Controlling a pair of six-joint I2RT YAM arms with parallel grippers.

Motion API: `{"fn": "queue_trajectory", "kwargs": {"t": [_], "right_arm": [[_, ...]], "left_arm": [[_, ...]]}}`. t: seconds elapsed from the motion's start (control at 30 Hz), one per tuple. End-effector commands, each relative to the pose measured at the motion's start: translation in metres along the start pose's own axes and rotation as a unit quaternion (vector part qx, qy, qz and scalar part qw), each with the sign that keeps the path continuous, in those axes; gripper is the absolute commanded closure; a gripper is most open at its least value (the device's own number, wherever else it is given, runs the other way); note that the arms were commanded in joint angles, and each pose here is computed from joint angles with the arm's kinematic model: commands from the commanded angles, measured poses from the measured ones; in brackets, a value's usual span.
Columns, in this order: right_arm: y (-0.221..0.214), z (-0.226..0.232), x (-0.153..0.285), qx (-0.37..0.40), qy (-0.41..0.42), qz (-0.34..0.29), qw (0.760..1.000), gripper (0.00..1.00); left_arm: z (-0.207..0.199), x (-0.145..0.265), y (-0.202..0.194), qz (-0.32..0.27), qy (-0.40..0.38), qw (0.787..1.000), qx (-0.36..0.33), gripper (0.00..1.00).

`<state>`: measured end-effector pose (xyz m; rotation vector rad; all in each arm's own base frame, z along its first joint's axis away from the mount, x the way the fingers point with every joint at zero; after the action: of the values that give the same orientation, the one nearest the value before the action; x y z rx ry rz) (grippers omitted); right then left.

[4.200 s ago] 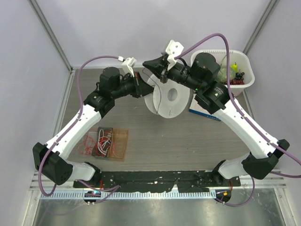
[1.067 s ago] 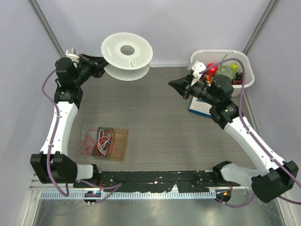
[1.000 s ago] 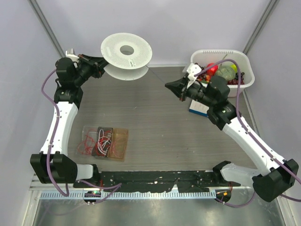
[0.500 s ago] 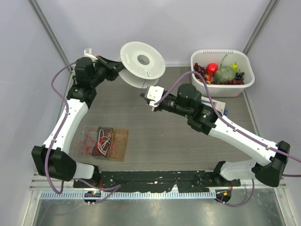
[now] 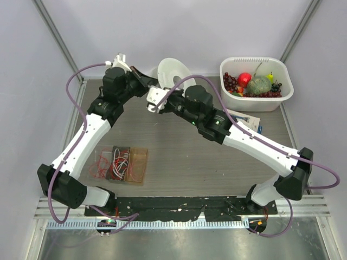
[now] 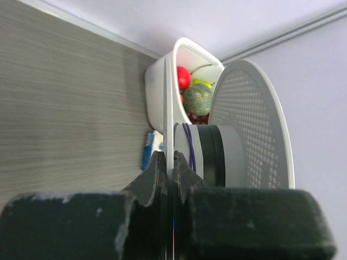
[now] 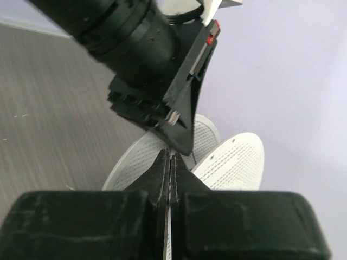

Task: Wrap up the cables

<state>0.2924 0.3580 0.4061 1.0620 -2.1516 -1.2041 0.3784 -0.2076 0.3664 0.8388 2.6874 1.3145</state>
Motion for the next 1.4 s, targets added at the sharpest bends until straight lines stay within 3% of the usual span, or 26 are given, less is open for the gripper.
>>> {"fn": "queue_trajectory", "kwargs": {"t": [0.0, 0.33, 0.53, 0.9, 1.1, 1.27, 1.37], "right_arm": [[0.04, -0.046, -0.001, -0.027, -0.108, -0.028, 0.993, 0.99], [0.041, -0.056, -0.003, -0.125, -0.137, 0.008, 0.983, 1.0], [0.035, -0.064, 0.007, -0.175, -0.169, 0.015, 0.97, 0.99], [0.028, -0.099, 0.036, -0.31, -0.233, -0.015, 0.922, 0.99], [0.006, -0.106, 0.052, -0.375, -0.276, 0.004, 0.885, 0.99], [-0.017, -0.12, 0.068, -0.46, -0.309, 0.004, 0.833, 0.99], [-0.024, -0.124, 0.075, -0.513, -0.311, -0.004, 0.8, 1.0]], "left_arm": [[-0.028, 0.013, 0.035, -0.073, -0.022, 0.992, -0.104, 1.0], [-0.032, 0.031, 0.027, -0.115, -0.019, 0.958, -0.264, 1.0], [-0.028, 0.038, 0.022, -0.134, -0.006, 0.938, -0.319, 1.0], [-0.03, 0.045, 0.017, -0.175, 0.009, 0.892, -0.416, 1.0], [-0.031, 0.046, 0.011, -0.192, 0.02, 0.862, -0.469, 1.0], [-0.028, 0.046, 0.007, -0.2, 0.034, 0.844, -0.496, 1.0], [-0.03, 0.048, 0.005, -0.215, 0.039, 0.821, -0.527, 1.0]]}}
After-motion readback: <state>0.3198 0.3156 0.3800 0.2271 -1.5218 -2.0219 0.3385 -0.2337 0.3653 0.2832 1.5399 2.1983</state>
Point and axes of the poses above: each gripper's point midway between its finger pads, its own x axis back along the fingers, its own z axis along the line the jaws close on, y = z × x, the point moved 2 cm from there along x, back along the fingers, and after that the axes turned 14 degrees about -x, right-handed, at the moved point
